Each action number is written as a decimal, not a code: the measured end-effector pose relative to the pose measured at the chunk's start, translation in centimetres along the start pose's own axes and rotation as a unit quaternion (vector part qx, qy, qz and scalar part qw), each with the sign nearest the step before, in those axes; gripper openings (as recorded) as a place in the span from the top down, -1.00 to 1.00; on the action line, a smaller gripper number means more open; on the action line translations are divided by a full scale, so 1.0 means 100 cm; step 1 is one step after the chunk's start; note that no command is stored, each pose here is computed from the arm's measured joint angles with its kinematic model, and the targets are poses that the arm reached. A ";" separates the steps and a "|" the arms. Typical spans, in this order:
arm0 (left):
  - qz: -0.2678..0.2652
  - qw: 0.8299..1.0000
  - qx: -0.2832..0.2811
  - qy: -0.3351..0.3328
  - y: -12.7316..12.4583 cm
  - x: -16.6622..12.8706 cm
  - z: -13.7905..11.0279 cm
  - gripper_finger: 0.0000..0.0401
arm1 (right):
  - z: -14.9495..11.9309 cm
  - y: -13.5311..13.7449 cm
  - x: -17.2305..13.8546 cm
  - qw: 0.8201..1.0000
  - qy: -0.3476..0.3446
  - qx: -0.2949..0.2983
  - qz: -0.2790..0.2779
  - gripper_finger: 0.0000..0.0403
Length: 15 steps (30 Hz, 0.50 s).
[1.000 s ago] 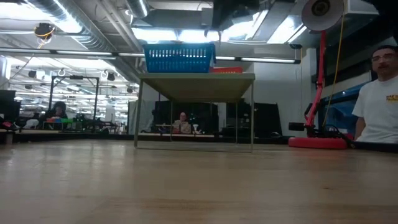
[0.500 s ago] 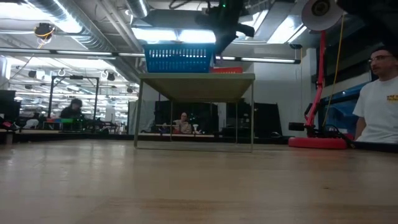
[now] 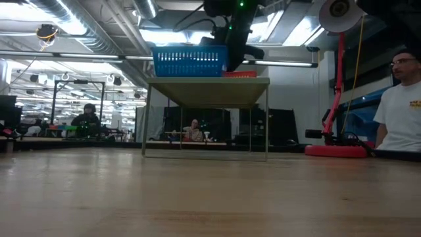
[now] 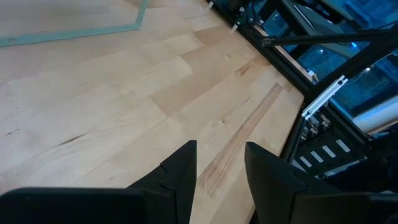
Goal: Pick & Place Office Desk Supplies
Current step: Put the violet spring keychain into the orange basket on the shelf, then return to Home Position
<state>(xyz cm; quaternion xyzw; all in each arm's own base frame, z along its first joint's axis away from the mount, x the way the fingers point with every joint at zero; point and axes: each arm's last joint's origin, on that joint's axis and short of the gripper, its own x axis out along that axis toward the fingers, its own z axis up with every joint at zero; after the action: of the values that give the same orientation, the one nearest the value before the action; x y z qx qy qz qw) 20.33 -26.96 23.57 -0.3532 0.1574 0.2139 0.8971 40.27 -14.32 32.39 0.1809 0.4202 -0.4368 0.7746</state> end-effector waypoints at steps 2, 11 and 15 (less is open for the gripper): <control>0.000 1.000 0.000 0.002 0.000 0.000 0.000 0.34 | 0.002 0.000 -0.003 1.000 -0.013 0.003 0.006 1.00; 0.006 1.000 -0.002 -0.001 0.000 0.005 0.003 0.34 | -0.005 -0.011 -0.008 0.999 0.031 -0.026 -0.027 0.50; 0.010 1.000 0.000 -0.004 0.000 0.008 0.005 0.34 | -0.006 -0.012 -0.020 0.999 0.009 -0.027 -0.041 0.26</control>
<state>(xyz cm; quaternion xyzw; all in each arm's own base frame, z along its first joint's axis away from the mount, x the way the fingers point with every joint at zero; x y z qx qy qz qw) 21.06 -26.40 23.55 -0.3509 0.1576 0.2244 0.8954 38.48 -13.58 33.76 0.1461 0.4458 -0.4548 0.7570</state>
